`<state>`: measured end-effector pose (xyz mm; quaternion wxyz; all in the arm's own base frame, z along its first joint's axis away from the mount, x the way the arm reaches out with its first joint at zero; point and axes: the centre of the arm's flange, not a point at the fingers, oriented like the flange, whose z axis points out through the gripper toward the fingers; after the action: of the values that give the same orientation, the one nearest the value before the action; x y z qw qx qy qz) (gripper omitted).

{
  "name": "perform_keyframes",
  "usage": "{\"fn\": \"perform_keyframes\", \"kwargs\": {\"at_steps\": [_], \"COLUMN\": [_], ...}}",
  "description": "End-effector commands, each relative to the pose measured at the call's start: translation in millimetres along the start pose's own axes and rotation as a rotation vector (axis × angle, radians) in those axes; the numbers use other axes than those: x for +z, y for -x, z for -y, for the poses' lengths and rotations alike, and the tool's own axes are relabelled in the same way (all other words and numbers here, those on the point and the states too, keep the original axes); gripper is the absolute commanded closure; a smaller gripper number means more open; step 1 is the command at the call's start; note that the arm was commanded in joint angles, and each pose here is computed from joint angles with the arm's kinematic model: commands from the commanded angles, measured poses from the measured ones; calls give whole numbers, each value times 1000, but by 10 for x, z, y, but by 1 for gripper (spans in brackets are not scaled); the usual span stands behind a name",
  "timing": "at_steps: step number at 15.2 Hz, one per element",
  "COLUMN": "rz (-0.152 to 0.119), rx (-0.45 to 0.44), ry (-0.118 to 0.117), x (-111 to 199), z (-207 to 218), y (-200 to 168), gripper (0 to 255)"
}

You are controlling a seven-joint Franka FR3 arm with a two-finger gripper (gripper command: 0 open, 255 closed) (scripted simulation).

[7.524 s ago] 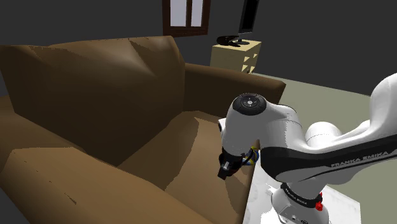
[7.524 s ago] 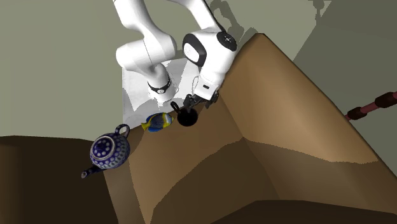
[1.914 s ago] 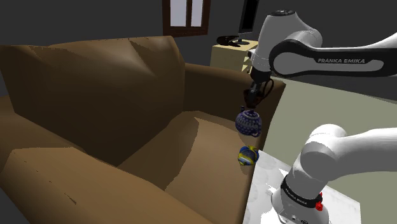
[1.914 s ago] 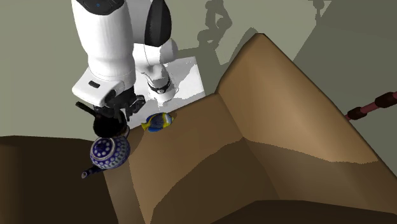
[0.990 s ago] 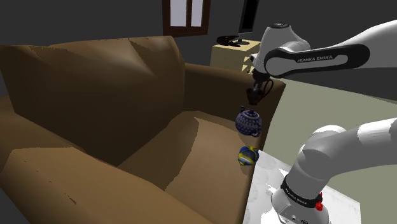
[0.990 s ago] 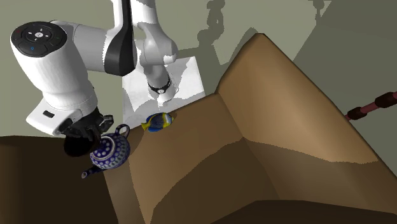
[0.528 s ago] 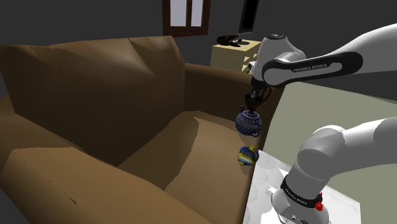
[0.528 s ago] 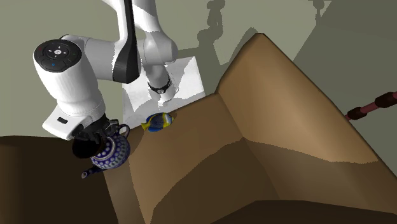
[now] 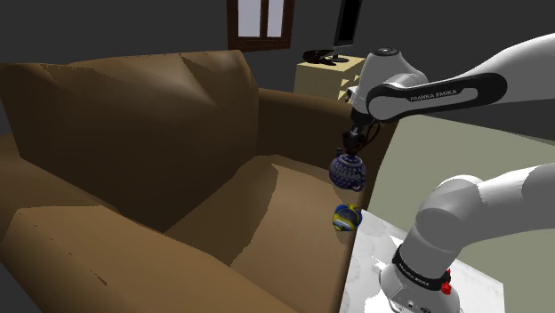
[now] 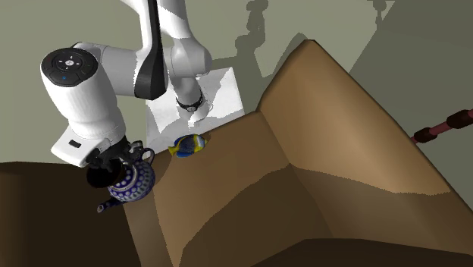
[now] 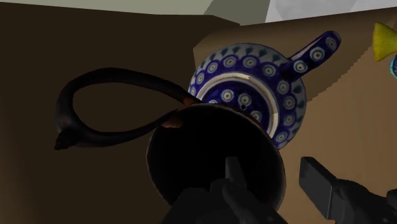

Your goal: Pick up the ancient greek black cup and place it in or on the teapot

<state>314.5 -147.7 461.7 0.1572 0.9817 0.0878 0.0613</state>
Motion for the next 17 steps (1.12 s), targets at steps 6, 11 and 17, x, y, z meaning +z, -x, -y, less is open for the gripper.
{"fn": "perform_keyframes", "kwargs": {"at_steps": [6, 11, 17], "rz": [0, 0, 0], "rx": [0, 0, 0], "ry": [0, 0, 0], "x": [-133, -501, -501], "z": [0, 0, 0], "y": [0, 0, 0], "gripper": [0, 0, 0]}}
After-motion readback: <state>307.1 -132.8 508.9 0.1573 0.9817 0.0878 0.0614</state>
